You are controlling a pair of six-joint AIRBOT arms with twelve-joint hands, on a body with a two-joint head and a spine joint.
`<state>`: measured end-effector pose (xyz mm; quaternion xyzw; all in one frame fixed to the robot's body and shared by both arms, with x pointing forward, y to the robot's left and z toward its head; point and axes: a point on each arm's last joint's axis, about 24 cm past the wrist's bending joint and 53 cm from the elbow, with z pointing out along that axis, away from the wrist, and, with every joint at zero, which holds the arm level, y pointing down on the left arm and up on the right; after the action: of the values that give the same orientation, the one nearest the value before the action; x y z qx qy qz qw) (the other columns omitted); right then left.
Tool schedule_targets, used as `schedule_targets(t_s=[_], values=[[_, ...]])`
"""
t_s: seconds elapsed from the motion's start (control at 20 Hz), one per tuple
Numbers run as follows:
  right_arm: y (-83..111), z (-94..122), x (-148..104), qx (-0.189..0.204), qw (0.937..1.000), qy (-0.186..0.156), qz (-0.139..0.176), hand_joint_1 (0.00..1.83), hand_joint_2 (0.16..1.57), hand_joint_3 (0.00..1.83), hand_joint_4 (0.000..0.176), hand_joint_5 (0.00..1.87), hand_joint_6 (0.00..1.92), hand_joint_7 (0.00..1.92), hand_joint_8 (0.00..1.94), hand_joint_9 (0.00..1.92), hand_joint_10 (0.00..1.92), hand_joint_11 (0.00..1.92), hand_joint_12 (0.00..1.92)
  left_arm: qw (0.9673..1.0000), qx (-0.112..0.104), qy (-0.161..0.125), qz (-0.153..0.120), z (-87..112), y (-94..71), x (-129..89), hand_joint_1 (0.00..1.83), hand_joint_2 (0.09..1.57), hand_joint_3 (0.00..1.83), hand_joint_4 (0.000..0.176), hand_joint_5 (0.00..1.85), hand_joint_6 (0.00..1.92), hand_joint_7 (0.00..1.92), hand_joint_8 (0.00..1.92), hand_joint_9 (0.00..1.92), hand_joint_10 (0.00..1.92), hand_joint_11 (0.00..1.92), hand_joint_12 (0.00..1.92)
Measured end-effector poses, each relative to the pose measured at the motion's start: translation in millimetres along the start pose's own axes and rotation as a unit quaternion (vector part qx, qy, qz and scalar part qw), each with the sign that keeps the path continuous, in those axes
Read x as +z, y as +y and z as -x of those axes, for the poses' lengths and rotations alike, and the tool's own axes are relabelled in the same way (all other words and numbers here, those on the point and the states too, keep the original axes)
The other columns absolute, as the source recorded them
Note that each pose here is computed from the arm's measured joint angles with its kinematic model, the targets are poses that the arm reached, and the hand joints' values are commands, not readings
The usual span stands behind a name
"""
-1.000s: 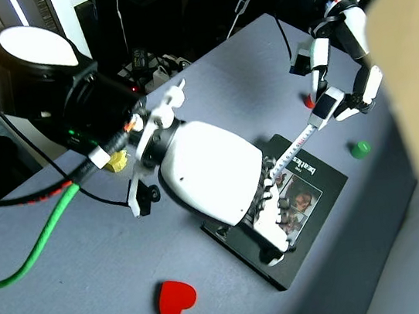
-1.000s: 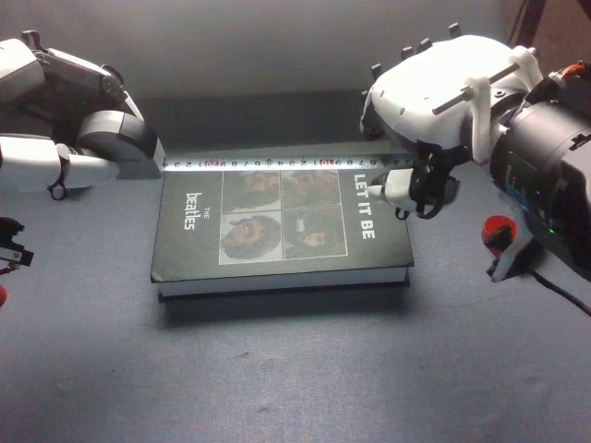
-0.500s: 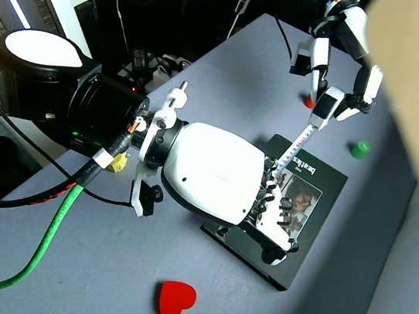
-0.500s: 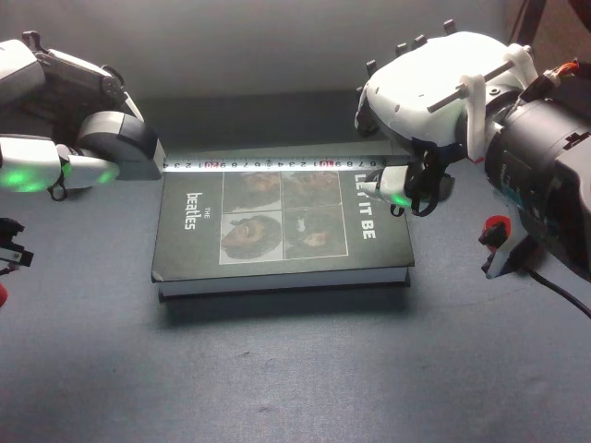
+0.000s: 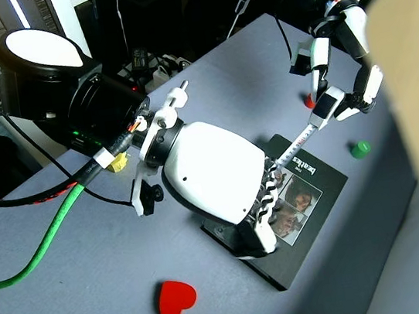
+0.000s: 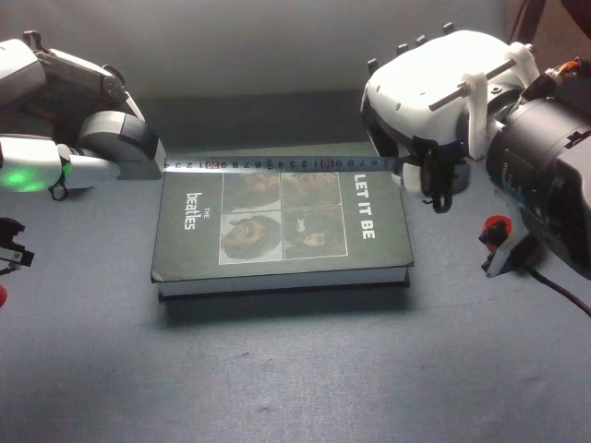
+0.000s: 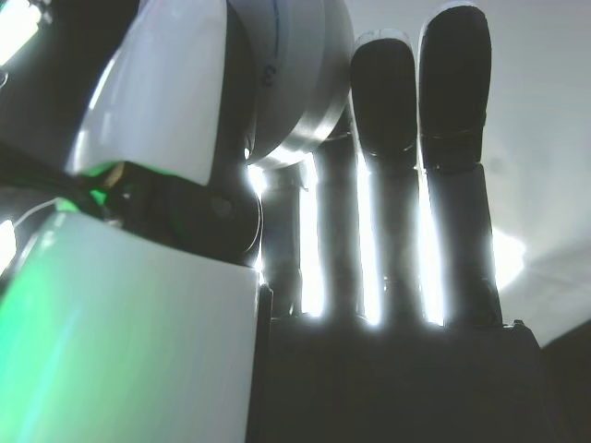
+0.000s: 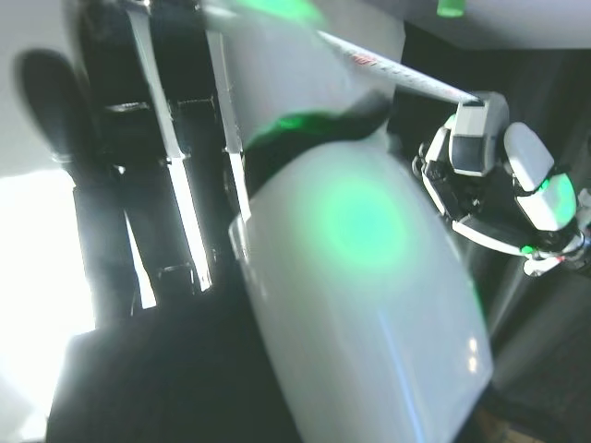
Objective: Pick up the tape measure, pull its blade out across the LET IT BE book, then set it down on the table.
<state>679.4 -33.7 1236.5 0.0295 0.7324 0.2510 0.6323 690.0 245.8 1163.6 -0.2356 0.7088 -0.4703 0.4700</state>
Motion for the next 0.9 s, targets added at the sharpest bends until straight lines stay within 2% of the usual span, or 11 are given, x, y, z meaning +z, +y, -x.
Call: schedule_targets(t_s=[0.3,0.35,0.4,0.5,0.55,0.6,0.65,0.7,0.9], values=[[-2.7,1,0,0.001,1.0,0.001,0.001,1.36,1.16,0.0,0.0,0.78,1.12,0.96,1.06,0.8,1.4,0.77,1.34,1.0,0.001,-0.001,-0.001,1.6,-0.2,0,1.38,1.12,0.0,0.0,0.91,0.85,0.99,1.0,0.93,1.29,0.92,1.15],[-3.8,2,-1,0.002,1.0,0.002,0.001,1.24,1.17,0.0,0.0,0.79,1.15,0.97,1.11,0.83,1.06,0.76,1.33,1.0,0.001,-0.002,-0.001,1.7,-0.5,0,1.38,1.11,0.0,0.0,0.92,0.84,1.0,0.99,0.93,1.28,0.92,1.14],[-5.2,3,-1,0.003,1.0,0.002,0.002,1.33,1.16,0.0,0.0,0.78,1.12,0.96,1.07,0.81,1.33,0.77,1.34,1.0,-0.001,-0.002,-0.003,1.8,-1.0,0,1.38,1.11,0.0,0.0,0.93,0.84,1.0,0.98,0.93,1.28,0.92,1.14],[-11.1,4,-2,0.0,1.0,0.002,0.0,1.36,1.16,0.0,0.0,0.78,1.13,0.95,1.05,0.82,1.39,0.77,1.34,1.0,-0.001,-0.002,-0.003,1.7,-1.0,0,1.38,1.11,0.0,0.0,0.93,0.84,1.0,0.98,0.93,1.28,0.92,1.14],[-12.2,4,-2,-0.002,1.0,0.002,0.001,1.24,1.16,0.0,0.0,0.8,1.15,0.97,1.1,0.84,1.06,0.77,1.33,1.0,-0.001,-0.001,-0.003,1.3,-1.3,0,1.38,1.11,0.0,0.0,0.93,0.83,1.0,0.98,0.93,1.28,0.93,1.14],[-14.2,5,-2,-0.003,1.0,0.004,0.003,1.22,1.16,0.0,0.0,0.81,1.14,0.99,1.09,0.89,0.9,0.78,1.32,1.0,-0.001,-0.001,-0.003,1.1,-1.4,0,1.38,1.11,0.0,0.0,0.94,0.82,0.99,0.98,0.94,1.27,0.94,1.14],[-16.4,7,-3,-0.004,1.0,0.003,0.003,1.33,1.16,0.0,0.0,0.8,1.11,0.97,1.04,0.84,1.28,0.78,1.33,1.0,-0.001,-0.001,-0.004,1.1,-1.5,0,1.38,1.11,0.0,0.0,0.94,0.82,0.99,0.98,0.95,1.26,0.95,1.14],[-18.9,8,-3,-0.004,1.0,0.002,0.002,1.35,1.16,0.0,0.0,0.79,1.12,0.95,1.04,0.83,1.36,0.78,1.33,1.0,-0.001,-0.001,-0.004,1.2,-1.5,0,1.38,1.11,0.0,0.0,0.94,0.82,1.0,0.98,0.94,1.26,0.95,1.14],[-29.3,13,1,-0.005,1.0,0.0,-0.004,1.36,1.16,0.0,0.0,0.78,1.12,0.95,1.05,0.82,1.39,0.77,1.34,1.0,-0.003,-0.001,-0.007,1.5,-3.0,0,1.38,1.12,0.0,0.0,0.9,0.86,0.99,0.99,0.93,1.29,0.93,1.13]])
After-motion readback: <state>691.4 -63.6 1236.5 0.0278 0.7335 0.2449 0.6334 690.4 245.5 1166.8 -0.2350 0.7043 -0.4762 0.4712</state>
